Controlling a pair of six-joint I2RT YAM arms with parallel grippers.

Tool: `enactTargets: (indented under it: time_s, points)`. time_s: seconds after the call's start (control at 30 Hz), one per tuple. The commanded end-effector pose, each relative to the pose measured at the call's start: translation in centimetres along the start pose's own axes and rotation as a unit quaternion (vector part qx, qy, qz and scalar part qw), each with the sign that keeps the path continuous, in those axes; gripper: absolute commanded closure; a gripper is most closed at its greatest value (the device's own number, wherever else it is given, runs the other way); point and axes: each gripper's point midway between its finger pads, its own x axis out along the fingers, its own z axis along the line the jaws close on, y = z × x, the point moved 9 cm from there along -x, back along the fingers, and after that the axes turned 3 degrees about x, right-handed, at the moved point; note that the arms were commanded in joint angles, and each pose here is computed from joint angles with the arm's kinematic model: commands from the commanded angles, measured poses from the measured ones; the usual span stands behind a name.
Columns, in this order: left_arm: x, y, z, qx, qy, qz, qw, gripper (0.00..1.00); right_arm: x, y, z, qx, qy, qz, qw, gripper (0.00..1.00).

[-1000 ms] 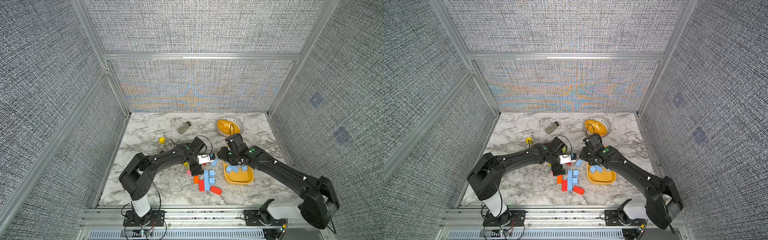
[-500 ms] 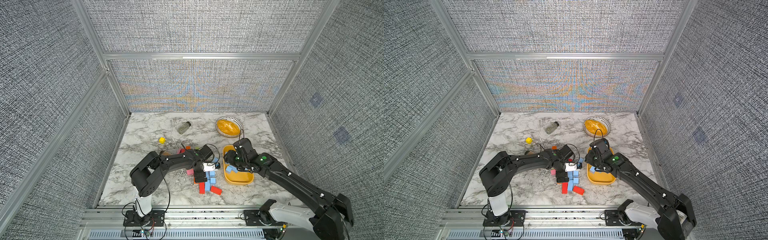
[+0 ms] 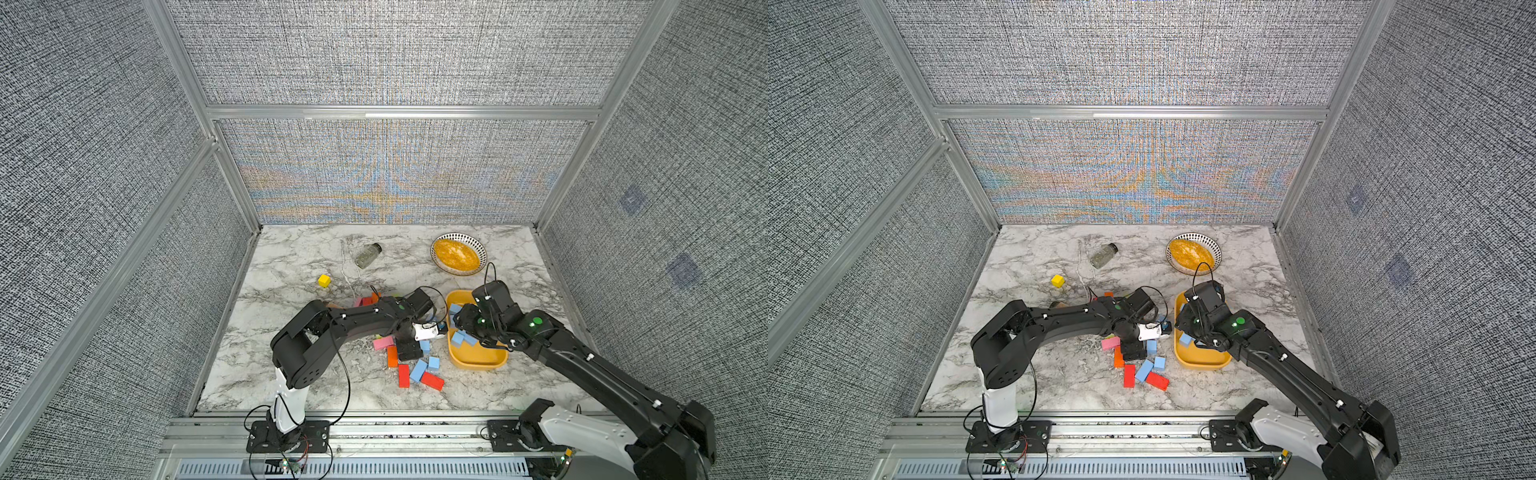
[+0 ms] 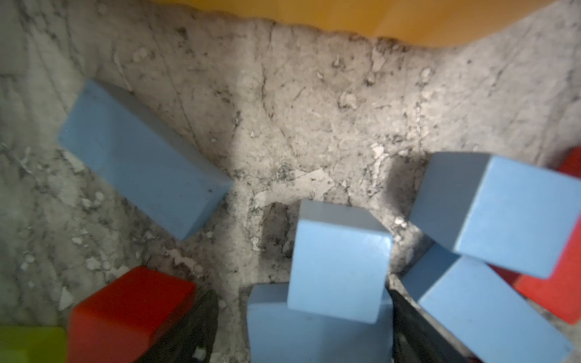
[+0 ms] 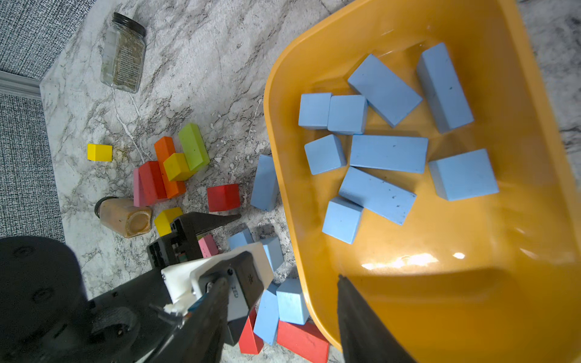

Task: Pick out the blue building blocks
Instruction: Pick up the building block from the center of the board.

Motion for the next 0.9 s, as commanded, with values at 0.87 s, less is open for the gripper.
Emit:
enactTargets:
  time_s: [0.87]
  points:
    - [-13.0,3.2,-2.9,0.096,-0.004,-0.317,0.944,0.46,0.1,2.9,5.3,-0.098,-0.258,0.073,0.958,0.52]
